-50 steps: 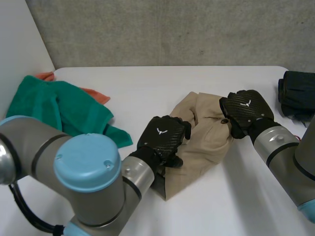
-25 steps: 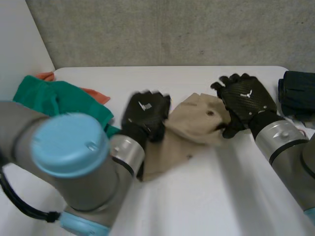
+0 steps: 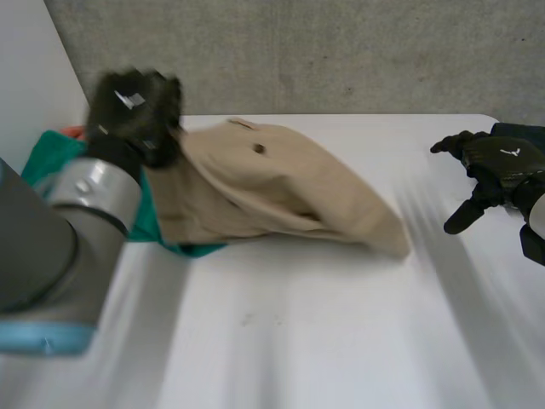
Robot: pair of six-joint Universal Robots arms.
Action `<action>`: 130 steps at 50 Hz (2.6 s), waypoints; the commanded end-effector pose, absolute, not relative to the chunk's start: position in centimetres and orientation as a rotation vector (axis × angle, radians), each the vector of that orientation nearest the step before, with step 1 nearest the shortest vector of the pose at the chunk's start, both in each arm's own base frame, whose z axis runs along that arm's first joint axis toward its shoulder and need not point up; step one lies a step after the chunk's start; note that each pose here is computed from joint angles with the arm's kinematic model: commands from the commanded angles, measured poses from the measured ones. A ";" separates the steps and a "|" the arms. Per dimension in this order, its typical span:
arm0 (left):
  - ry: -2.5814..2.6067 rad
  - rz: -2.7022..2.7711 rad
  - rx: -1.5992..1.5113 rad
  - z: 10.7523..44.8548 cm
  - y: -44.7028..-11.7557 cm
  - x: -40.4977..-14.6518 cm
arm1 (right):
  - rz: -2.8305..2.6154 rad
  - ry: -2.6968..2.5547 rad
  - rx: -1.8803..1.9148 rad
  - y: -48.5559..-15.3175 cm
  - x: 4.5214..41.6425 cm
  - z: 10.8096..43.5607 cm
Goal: Fold the laundry.
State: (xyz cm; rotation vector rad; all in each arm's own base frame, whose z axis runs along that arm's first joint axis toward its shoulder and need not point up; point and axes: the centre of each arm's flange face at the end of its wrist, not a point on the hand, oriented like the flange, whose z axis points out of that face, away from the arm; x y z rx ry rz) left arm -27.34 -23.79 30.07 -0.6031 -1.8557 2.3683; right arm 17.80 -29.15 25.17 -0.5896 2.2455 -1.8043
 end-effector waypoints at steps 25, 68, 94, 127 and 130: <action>-1.291 1.733 -0.974 21.7 -19.3 -43.4 | -1.901 2.216 -0.580 -30.0 17.3 24.8; -2.304 1.491 -1.192 16.0 -11.8 -26.1 | -1.261 2.414 -1.285 -25.1 18.4 19.3; -2.297 1.810 -1.081 13.1 -19.6 -30.1 | -1.530 2.220 -1.264 -30.3 26.2 14.6; -1.806 2.441 -0.848 26.9 -23.1 -30.9 | -1.945 2.031 -1.084 -30.7 27.1 24.2; -1.856 2.364 -0.905 25.9 -22.7 -30.8 | -1.838 2.104 -1.055 -30.1 26.6 23.6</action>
